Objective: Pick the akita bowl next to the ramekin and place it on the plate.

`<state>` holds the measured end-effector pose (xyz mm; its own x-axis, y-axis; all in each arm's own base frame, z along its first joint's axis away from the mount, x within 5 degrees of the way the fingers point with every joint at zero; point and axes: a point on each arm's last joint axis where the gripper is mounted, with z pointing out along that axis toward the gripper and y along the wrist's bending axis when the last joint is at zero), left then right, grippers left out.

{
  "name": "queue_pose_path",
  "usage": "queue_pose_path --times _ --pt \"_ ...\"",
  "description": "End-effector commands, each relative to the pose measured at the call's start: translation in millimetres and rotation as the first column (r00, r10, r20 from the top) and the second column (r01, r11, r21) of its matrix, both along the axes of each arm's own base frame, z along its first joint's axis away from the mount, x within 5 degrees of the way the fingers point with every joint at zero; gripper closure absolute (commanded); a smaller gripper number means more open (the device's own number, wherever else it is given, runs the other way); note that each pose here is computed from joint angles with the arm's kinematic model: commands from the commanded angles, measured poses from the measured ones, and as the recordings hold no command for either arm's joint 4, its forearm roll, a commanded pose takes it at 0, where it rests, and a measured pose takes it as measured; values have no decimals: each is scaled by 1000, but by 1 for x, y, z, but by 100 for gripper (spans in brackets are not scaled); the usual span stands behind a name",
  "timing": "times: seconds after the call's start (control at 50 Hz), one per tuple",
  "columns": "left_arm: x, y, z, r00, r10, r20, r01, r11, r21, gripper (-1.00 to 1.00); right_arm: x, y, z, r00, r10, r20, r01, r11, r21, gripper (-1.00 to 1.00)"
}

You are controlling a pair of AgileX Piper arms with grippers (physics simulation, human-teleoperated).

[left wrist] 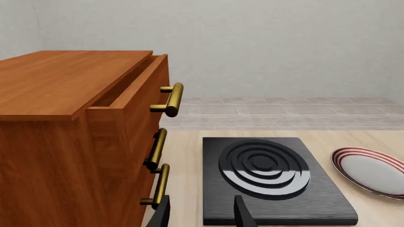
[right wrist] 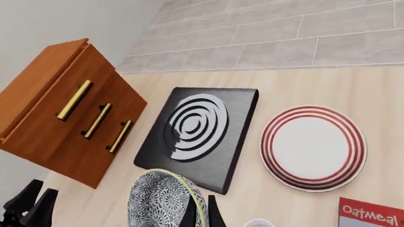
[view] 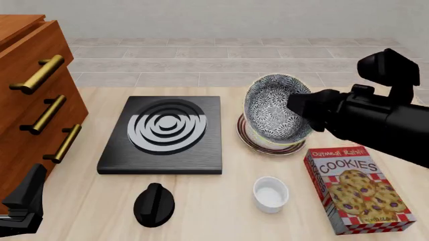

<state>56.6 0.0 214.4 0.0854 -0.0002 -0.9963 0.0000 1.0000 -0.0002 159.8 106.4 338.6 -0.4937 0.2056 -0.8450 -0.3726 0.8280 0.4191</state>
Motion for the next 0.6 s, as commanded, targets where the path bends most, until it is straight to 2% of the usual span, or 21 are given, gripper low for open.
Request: queue_pose_path --times 0.02,0.2,0.6 --pt "0 0 0 1000 0 0 0 1000 0 -100 13 -2 2 998 -59 5 59 997 59 100" --pt "0 0 0 1000 0 0 0 1000 0 -100 28 -10 5 992 -126 21 124 990 71 100" --pt "0 0 0 1000 0 0 0 1000 0 -100 55 -14 -12 975 -220 -39 223 965 136 100"
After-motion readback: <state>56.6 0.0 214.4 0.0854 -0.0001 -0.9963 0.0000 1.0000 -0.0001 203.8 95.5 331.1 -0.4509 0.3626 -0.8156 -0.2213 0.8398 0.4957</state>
